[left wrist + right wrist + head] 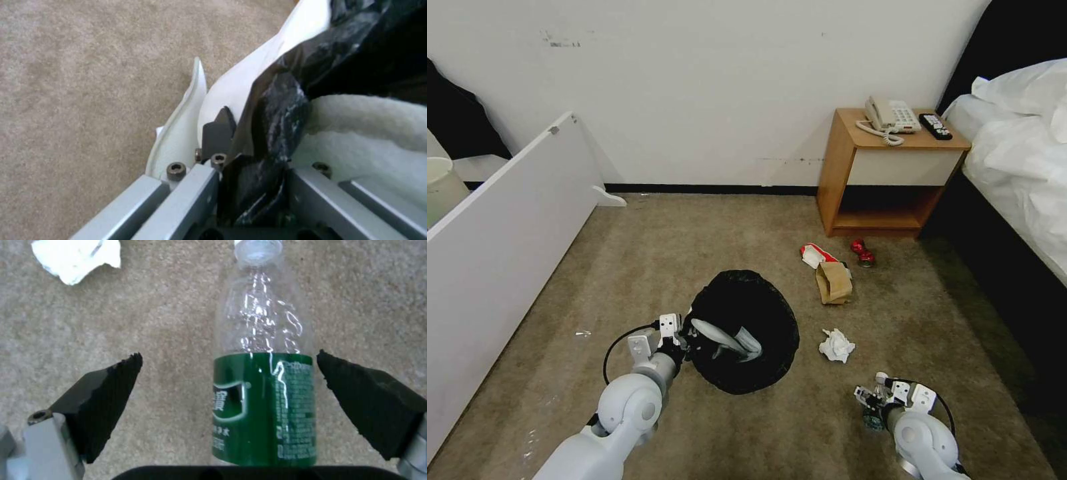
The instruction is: Pick up the trash bin, then pick up the garbage from the floor and place it into the trash bin.
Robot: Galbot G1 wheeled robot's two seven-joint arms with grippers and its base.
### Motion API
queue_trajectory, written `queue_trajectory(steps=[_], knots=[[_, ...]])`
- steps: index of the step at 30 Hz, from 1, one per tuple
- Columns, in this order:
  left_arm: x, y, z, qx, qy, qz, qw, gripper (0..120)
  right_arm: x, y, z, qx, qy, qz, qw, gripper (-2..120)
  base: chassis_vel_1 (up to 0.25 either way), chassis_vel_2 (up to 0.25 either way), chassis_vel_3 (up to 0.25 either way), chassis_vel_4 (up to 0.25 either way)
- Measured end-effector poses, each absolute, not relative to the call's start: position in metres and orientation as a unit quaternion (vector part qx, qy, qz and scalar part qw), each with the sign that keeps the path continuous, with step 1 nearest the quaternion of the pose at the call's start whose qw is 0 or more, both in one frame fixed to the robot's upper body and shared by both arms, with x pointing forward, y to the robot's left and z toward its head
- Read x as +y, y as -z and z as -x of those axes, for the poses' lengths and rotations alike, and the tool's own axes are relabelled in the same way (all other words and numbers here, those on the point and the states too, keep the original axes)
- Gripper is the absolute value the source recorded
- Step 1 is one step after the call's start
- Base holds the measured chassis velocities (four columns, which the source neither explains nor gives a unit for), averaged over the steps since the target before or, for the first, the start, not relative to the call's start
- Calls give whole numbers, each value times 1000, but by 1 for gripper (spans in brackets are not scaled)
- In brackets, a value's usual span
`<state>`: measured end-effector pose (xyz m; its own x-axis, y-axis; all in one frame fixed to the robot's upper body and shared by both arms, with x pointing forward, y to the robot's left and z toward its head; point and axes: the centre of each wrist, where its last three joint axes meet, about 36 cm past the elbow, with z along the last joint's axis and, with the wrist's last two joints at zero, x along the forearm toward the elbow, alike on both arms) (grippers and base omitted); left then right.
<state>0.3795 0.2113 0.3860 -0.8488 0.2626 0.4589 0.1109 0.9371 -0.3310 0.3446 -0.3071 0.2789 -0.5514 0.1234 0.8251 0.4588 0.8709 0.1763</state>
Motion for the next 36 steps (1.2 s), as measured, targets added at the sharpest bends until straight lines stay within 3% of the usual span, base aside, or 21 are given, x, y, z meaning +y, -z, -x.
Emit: queue_trajectory(steps=[11,14,17,22,24,27,29,36], knots=[[213,-384,-376,-950,-145,99,257,0,-306,-275,-341,-859,188,176,443,100,0,0,0,0],[214,-384,-376,-950,-145,99,256,0,-304,-272,-340,-858,188,177,444,95,0,0,0,0],[214,-384,-376,-951,-145,99,255,0,-301,-270,-340,-857,188,177,447,78,0,0,0,0],[215,-384,-377,-951,-145,98,255,0,-299,-269,-341,-856,188,176,449,65,0,0,0,0],[215,-384,-378,-951,-146,98,254,0,-299,-268,-341,-856,188,176,449,54,0,0,0,0],[216,-384,-378,-951,-146,97,253,0,-299,-268,-341,-856,188,176,449,48,0,0,0,0],[216,-384,-380,-951,-146,97,253,0,-299,-267,-341,-856,188,176,449,36,0,0,0,0],[216,-383,-382,-951,-147,96,253,0,-301,-266,-342,-856,188,178,448,19,0,0,0,0]])
